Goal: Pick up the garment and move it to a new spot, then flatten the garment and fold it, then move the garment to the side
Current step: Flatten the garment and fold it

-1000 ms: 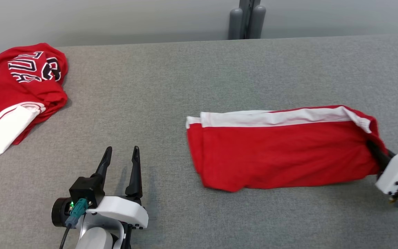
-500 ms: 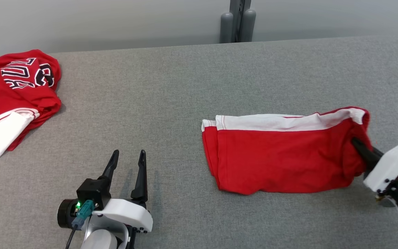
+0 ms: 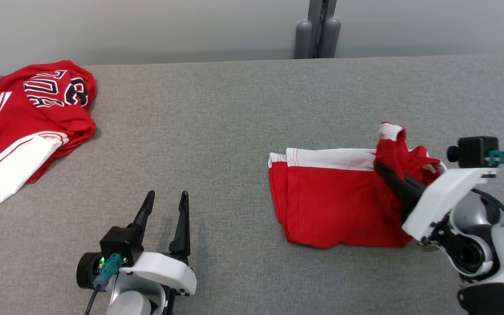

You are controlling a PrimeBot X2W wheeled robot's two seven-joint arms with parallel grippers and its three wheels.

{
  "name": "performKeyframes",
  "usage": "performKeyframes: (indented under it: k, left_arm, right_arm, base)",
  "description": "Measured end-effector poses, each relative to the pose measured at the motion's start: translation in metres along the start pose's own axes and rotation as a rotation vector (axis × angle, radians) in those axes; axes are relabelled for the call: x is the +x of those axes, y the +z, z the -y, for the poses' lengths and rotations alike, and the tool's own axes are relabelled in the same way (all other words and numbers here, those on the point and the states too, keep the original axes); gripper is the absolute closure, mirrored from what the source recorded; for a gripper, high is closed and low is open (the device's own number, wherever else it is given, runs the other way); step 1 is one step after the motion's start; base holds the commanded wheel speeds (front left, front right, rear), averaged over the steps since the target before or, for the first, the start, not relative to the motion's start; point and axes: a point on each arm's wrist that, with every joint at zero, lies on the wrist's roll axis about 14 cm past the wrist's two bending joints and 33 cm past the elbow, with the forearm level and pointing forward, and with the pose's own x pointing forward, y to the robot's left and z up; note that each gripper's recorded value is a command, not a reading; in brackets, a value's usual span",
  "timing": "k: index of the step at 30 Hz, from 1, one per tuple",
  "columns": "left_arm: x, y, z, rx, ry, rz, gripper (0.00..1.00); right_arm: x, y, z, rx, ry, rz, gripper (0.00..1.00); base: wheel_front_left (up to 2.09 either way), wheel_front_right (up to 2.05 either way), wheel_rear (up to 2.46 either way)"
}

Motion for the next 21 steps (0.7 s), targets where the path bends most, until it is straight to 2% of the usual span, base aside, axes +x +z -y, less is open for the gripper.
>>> performKeyframes:
  k: [10, 21]
  left_arm:
    - [-0.002, 0.002, -0.002, -0.024, 0.013, 0.005, 0.00]
    - [-0.005, 0.005, -0.004, -0.039, 0.030, 0.009, 0.00]
  right_arm:
    - [0.035, -0.029, -0.048, -0.116, 0.085, -0.136, 1.00]
    - [0.058, -0.058, -0.056, -0.199, 0.079, -0.240, 0.99]
  base:
    - [0.00, 0.00, 0.00]
    - [0.00, 0.00, 0.00]
